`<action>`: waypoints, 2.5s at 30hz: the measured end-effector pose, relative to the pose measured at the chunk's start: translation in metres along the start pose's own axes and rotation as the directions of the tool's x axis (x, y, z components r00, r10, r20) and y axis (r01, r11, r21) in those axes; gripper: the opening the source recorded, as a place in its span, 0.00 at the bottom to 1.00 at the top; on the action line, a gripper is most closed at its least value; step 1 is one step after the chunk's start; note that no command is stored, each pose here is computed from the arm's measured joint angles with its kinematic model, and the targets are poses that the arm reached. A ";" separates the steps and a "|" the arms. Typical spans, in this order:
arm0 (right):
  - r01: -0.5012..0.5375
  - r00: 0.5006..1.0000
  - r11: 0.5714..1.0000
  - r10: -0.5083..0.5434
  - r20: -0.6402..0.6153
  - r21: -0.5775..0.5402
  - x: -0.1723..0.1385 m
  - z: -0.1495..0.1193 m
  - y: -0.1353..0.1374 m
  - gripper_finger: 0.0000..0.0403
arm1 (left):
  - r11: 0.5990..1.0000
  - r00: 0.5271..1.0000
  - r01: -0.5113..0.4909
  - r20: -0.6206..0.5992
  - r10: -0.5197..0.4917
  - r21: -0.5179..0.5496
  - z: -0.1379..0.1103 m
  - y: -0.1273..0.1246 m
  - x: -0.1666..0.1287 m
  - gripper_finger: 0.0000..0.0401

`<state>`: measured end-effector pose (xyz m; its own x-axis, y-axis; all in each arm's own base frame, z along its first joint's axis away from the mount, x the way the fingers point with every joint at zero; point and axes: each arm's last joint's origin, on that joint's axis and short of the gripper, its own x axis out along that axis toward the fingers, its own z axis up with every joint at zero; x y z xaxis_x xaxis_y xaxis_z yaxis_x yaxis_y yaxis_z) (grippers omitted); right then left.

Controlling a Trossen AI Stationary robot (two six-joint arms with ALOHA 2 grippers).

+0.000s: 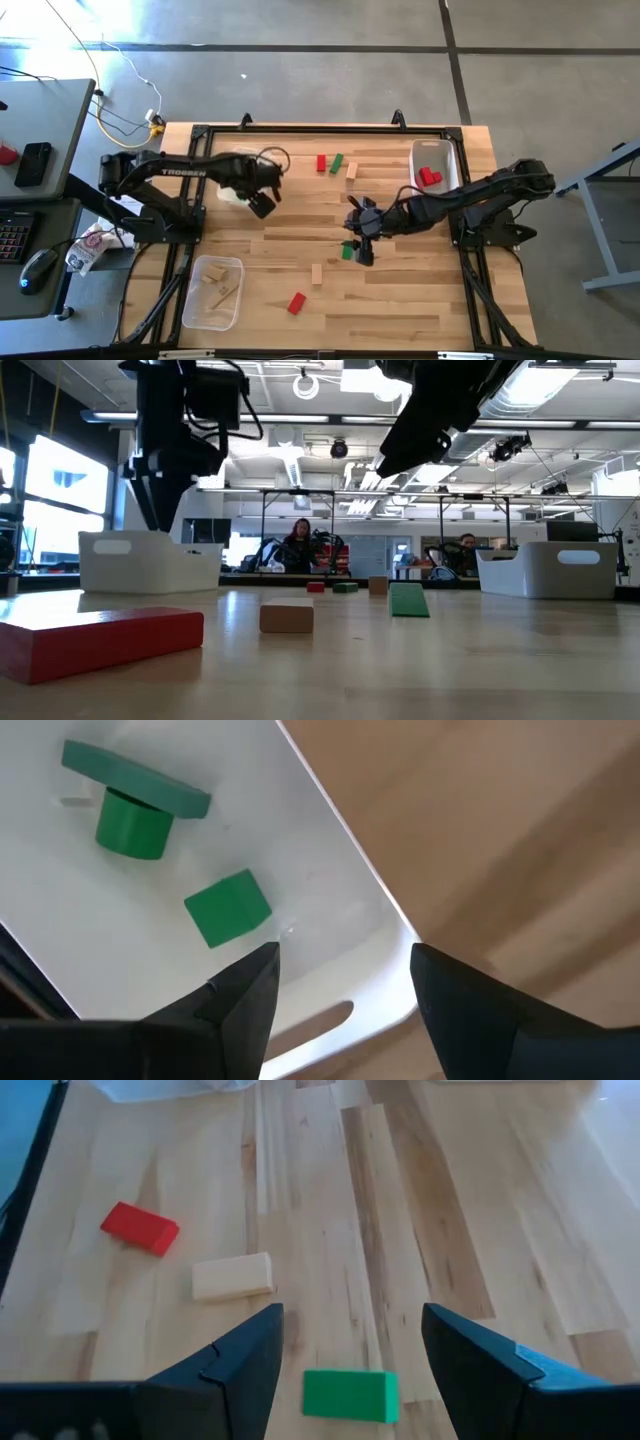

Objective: Sort & place blocks by color
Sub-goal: Adjust the white bin

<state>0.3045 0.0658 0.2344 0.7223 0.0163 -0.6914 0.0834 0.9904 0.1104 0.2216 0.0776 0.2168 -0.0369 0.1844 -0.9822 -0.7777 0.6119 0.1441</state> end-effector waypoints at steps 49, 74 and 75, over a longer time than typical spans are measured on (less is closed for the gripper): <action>0.032 0.999 0.999 -0.032 0.004 0.035 -0.001 -0.001 0.002 0.56 | 0.906 0.941 -0.335 0.128 0.312 0.259 -0.019 -0.055 0.034 0.53; 0.037 0.999 0.999 -0.037 -0.010 0.032 -0.001 -0.003 0.002 0.56 | 0.905 0.907 -0.407 0.169 0.385 0.124 0.037 -0.009 0.051 0.53; 0.037 0.999 0.999 -0.037 -0.011 0.032 -0.001 -0.003 0.002 0.56 | 0.906 0.908 -0.403 0.178 0.379 0.128 0.038 -0.011 0.048 0.53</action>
<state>0.3023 0.0680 0.2330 0.7115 -0.0188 -0.7025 0.1322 0.9854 0.1076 0.2522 0.1096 0.1723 -0.2164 0.5365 -0.8156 -0.6092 0.5786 0.5423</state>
